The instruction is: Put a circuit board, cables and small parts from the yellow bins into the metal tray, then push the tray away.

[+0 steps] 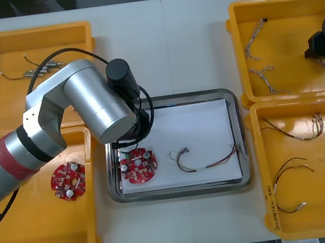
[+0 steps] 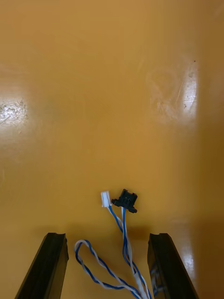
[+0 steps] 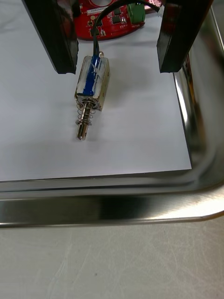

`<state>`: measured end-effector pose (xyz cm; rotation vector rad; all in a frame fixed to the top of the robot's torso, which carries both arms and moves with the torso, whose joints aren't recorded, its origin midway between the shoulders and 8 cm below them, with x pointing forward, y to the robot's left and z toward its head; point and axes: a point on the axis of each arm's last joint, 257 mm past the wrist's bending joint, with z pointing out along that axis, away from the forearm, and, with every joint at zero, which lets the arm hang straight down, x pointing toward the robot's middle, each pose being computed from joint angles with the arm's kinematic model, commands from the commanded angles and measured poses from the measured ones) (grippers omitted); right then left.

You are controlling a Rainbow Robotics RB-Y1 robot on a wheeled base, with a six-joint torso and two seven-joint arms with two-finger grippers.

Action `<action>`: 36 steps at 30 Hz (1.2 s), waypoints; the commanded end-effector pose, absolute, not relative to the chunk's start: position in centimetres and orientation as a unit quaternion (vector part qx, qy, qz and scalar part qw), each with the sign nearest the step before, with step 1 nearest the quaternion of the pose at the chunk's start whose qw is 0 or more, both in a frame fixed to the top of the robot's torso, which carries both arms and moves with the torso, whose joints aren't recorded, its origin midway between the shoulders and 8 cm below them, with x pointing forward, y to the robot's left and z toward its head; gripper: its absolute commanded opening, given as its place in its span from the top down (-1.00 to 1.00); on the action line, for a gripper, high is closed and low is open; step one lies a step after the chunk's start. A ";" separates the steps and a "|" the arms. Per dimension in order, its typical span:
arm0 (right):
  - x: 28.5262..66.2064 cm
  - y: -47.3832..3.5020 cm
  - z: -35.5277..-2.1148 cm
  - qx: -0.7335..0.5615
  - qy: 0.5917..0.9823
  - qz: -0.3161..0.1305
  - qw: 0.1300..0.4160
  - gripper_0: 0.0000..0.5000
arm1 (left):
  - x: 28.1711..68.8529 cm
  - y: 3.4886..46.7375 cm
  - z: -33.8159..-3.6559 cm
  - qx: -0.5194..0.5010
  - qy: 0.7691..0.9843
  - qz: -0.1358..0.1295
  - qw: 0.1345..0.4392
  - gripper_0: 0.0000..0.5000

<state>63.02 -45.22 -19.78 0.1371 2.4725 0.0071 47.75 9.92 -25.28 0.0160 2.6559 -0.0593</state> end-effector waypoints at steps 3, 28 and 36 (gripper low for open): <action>63.4 -45.0 -19.8 0.049 0.939 0.007 0.340 -1.00 | 48.0 10.2 -20.2 -0.026 0.968 -0.039 0.246 -1.00; 63.6 -43.0 -16.0 0.026 0.938 0.026 0.346 1.00 | 44.9 15.1 -10.0 0.096 0.968 -0.023 0.231 -1.00; 63.7 -39.8 -14.4 -0.015 0.939 0.039 0.341 1.00 | 44.8 18.6 -8.6 0.144 0.965 0.000 0.217 -1.00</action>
